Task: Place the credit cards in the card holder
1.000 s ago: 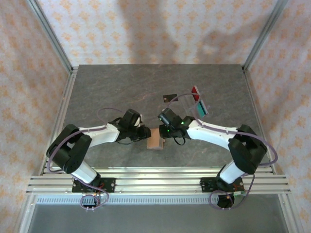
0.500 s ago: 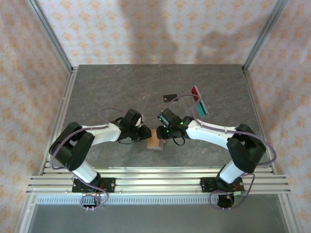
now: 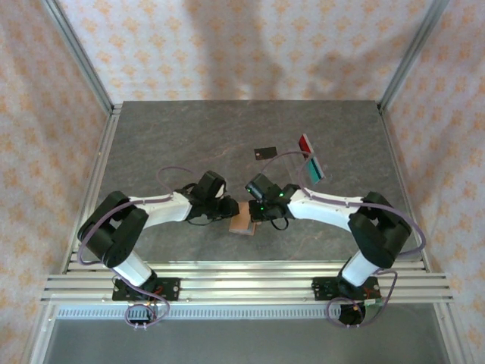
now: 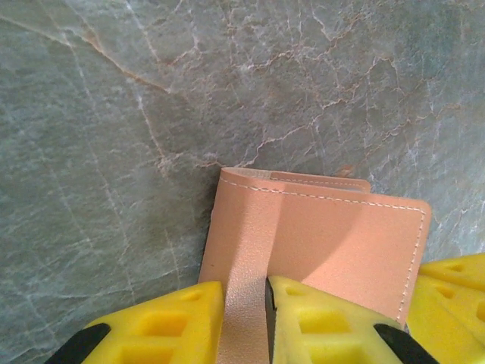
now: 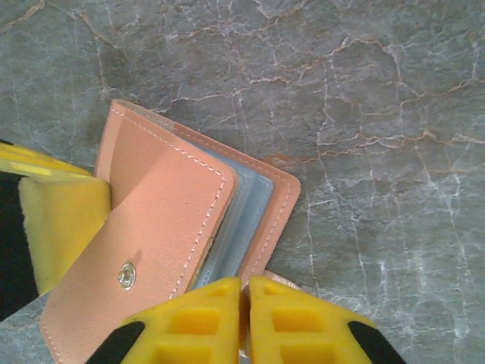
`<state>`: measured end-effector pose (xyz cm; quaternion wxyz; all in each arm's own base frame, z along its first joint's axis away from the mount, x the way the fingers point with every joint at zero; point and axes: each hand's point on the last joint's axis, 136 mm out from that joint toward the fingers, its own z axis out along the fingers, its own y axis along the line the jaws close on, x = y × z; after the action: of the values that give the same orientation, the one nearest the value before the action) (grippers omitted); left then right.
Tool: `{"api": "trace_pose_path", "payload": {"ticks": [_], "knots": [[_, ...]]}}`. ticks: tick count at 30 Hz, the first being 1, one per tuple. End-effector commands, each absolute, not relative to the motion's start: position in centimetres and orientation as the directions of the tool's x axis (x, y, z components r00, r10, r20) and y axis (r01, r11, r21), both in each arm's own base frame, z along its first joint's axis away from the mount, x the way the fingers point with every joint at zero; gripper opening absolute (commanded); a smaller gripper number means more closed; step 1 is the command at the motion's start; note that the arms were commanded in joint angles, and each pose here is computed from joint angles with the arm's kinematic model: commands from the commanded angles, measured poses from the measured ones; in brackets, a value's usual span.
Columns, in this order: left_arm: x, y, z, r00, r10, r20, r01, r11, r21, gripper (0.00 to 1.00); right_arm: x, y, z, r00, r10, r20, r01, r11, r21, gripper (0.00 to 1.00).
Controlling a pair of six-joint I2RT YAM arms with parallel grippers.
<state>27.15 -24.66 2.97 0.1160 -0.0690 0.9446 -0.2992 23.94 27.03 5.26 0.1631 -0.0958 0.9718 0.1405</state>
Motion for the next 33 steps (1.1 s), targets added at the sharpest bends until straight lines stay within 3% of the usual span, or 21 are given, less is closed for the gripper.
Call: {"api": "trace_pose_path", "payload": {"ticks": [1, 7, 17, 33], "knots": [[26.0, -24.3, 1.6, -0.972, -0.186, -0.146, -0.086, 0.853, -0.515, 0.26, 23.4, 25.8, 5.7, -0.926, -0.129, -0.354, -0.214, 0.953, 0.215, 0.04], [25.2, -24.3, 1.2, -0.974, -0.188, -0.125, -0.100, 0.855, -0.508, 0.27, 23.2, 25.6, 6.3, -0.926, -0.080, -0.370, -0.184, 0.949, 0.256, 0.00], [24.5, -24.6, 0.5, -0.968, -0.224, -0.114, -0.144, 0.866, -0.478, 0.27, 23.0, 27.7, 7.7, -0.928, 0.075, -0.364, -0.112, 0.877, 0.468, 0.00], [24.0, -27.2, 3.1, -0.937, -0.349, -0.028, -0.241, 0.701, -0.671, 0.25, 24.5, 30.1, 4.6, -0.933, 0.043, -0.358, -0.137, 0.876, 0.463, 0.00]]}}
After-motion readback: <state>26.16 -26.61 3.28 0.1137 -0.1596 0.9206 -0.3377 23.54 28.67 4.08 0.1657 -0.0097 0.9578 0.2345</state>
